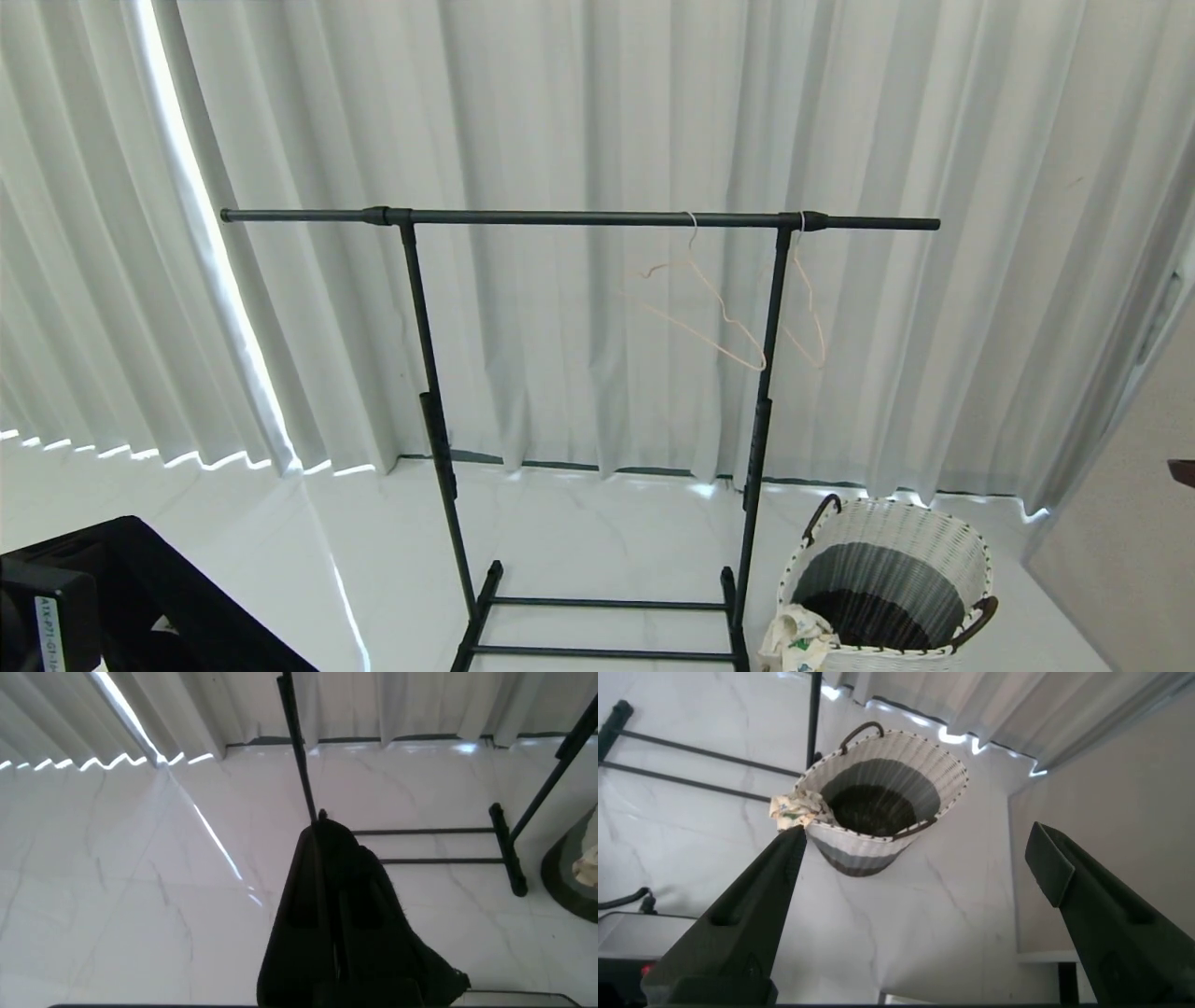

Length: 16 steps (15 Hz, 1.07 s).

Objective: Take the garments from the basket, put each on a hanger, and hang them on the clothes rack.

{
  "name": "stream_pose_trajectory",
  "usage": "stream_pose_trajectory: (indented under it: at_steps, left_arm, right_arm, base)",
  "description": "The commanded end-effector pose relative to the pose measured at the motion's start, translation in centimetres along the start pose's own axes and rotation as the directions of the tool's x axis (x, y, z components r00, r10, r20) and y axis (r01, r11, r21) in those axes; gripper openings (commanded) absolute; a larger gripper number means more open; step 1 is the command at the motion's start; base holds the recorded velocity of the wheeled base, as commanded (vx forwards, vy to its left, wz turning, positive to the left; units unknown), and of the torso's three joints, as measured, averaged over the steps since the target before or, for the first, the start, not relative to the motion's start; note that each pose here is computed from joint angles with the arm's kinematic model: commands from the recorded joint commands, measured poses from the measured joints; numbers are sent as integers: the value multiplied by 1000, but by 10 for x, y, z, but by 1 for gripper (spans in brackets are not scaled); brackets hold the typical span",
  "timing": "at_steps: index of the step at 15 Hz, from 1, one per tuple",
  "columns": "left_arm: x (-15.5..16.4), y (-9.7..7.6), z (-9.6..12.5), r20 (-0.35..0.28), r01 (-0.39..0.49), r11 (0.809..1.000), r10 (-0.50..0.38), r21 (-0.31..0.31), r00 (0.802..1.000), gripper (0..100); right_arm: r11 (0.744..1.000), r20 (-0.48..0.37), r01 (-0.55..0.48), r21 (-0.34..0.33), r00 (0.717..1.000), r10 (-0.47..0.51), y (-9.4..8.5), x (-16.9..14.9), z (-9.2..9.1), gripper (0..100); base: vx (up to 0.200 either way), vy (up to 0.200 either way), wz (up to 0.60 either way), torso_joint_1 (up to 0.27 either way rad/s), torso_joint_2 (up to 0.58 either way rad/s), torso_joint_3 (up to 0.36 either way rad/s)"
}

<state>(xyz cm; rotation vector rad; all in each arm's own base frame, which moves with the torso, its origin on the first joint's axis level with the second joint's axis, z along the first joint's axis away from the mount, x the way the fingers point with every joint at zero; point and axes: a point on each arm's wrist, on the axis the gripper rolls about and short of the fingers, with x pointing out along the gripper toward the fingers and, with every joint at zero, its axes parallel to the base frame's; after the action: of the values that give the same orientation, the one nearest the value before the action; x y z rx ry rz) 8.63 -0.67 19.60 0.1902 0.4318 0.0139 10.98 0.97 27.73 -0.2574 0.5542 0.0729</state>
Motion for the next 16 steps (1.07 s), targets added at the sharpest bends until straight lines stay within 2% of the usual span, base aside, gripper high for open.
stream_pose_trajectory:
  at_steps: [1, 6, 9, 15, 16]
  left_arm:
    - [0, 0, 1, 2, -1, 1000, 1, 0, 1000, 0]
    - [-1, 1, 3, 13, -2, 1000, 2, 0, 1000, 0]
    - [-4, 2, 9, 36, -3, 1000, 3, -2, 999, 0]
    - [-5, 3, 14, 51, -6, 1000, 6, 0, 999, 0]
    - [-5, 3, 14, 49, -5, 1000, 5, 0, 999, 0]
  right_arm:
    - [1000, -6, -1, 0, 1000, 1, 0, 1, -1, 100]
    - [1000, -19, -7, 1, 1000, 7, 1, 4, -3, 100]
    - [999, -11, -52, 4, 999, 52, 2, 4, -4, 100]
    - [998, -6, -62, 2, 998, 62, 2, 3, -3, 100]
    - [998, -4, -70, 2, 998, 70, 2, 3, -3, 100]
  base:
    - [0, 0, 0, 232, -525, -290]
    - [0, 0, 0, 258, -552, -296]
    - [0, 0, 0, 242, -505, -263]
    - [0, 0, 0, 30, -61, -31]
    - [0, 200, 0, 2, 2, 2]
